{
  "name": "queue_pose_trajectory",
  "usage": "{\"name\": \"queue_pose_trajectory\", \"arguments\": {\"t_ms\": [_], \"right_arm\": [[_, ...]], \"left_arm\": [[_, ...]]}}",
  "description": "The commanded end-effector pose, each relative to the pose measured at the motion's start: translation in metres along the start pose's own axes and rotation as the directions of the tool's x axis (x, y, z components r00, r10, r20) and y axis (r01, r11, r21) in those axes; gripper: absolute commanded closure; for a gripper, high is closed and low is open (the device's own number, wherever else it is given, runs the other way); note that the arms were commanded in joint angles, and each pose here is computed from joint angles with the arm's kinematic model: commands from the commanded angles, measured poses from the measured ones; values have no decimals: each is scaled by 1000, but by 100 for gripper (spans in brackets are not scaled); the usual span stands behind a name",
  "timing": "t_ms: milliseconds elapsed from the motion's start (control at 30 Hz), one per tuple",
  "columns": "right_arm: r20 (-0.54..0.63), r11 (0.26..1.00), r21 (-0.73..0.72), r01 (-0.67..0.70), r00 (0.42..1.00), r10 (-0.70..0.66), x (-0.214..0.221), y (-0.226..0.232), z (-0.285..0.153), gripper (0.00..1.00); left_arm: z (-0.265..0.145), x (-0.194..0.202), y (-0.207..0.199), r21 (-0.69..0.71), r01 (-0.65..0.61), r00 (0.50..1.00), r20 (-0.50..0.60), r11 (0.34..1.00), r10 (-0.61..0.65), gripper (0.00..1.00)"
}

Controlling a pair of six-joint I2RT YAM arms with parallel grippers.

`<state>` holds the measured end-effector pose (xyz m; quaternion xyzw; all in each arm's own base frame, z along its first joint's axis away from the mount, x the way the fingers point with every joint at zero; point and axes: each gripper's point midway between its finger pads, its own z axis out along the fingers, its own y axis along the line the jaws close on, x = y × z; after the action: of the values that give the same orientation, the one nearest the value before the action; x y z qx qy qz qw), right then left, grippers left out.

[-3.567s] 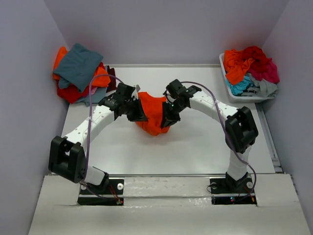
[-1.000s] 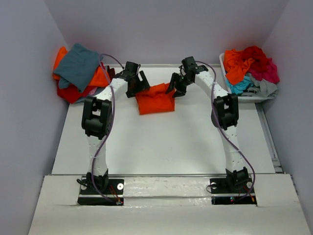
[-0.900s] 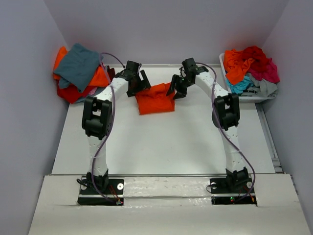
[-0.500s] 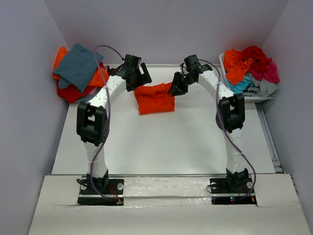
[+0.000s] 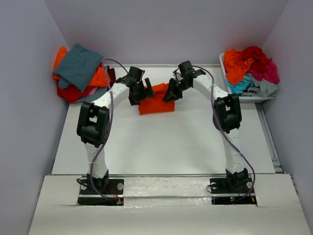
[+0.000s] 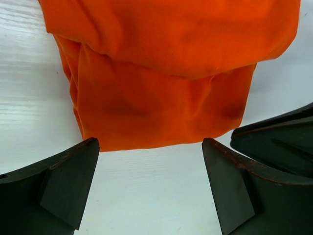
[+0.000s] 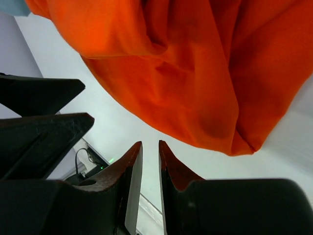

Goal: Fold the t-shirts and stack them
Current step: Fold the long partially folded tshirt into a neat square

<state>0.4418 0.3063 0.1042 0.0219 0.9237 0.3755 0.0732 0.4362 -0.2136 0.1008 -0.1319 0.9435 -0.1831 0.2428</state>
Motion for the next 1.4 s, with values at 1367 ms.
{"name": "queue_pose_trajectory", "arguments": {"t_ms": [1367], "right_arm": [[-168,995,61,78,983,-67,104,-14,-1,80]], "left_arm": [[-27,124,39,-71,-78,937,-346,994,49,2]]}}
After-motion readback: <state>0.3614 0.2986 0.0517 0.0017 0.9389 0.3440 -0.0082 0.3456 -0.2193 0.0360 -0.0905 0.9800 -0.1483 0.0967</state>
